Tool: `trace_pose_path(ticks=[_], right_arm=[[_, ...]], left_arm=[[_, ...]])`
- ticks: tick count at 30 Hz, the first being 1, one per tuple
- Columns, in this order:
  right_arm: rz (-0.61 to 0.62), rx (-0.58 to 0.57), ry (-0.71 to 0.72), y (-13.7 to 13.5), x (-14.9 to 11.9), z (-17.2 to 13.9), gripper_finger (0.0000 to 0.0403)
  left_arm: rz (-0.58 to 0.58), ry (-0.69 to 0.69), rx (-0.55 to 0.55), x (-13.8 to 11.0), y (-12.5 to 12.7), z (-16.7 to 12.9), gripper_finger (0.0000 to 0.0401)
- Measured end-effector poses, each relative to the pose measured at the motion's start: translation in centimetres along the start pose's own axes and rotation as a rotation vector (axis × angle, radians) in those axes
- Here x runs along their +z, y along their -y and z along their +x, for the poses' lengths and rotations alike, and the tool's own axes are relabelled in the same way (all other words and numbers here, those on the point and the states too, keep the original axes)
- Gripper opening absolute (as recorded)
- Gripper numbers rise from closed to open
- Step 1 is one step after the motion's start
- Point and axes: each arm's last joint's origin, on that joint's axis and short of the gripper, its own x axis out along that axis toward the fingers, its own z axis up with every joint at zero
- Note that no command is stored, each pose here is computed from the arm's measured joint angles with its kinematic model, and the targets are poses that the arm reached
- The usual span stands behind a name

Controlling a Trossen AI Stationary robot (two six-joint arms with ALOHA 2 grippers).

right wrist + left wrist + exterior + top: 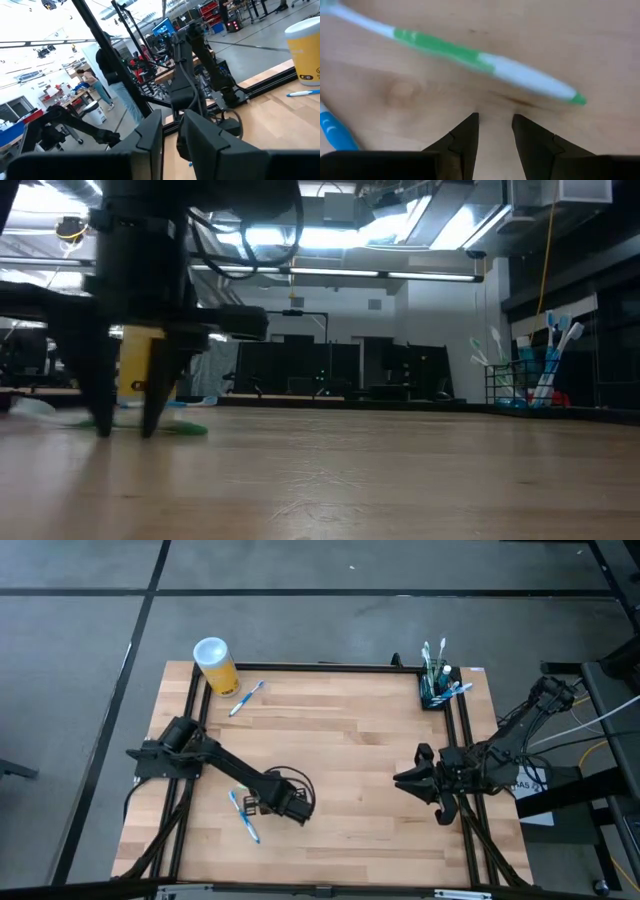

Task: Pick & Place toothbrushing station
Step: Put the green toothbrush into the mesh organizer

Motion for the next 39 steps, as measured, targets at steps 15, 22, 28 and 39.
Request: trace_pose_path(ticks=[15,22,28,39], right_arm=[[0.000,-0.003,0.003,0.0,0.1,0.0,0.0086],[0.011,0.006,0.004,-0.1,0.1,-0.1,0.0086],[0.019,-0.037,0.034,0.0,0.2,-0.1,0.0086],[0.053,-0.206,0.153,0.3,0.8,-0.2,0.0086]], left_arm=[[0.078,0.382,-0.239,11.3,5.8,-1.4,0.0121],[0.569,0.256,-0.151,14.8,4.0,-5.9,0.0121],[1.077,0.167,-0.229,12.6,1.8,-9.3,0.0121],[2.128,0.165,-0.224,6.6,-1.5,-8.9,0.0121]])
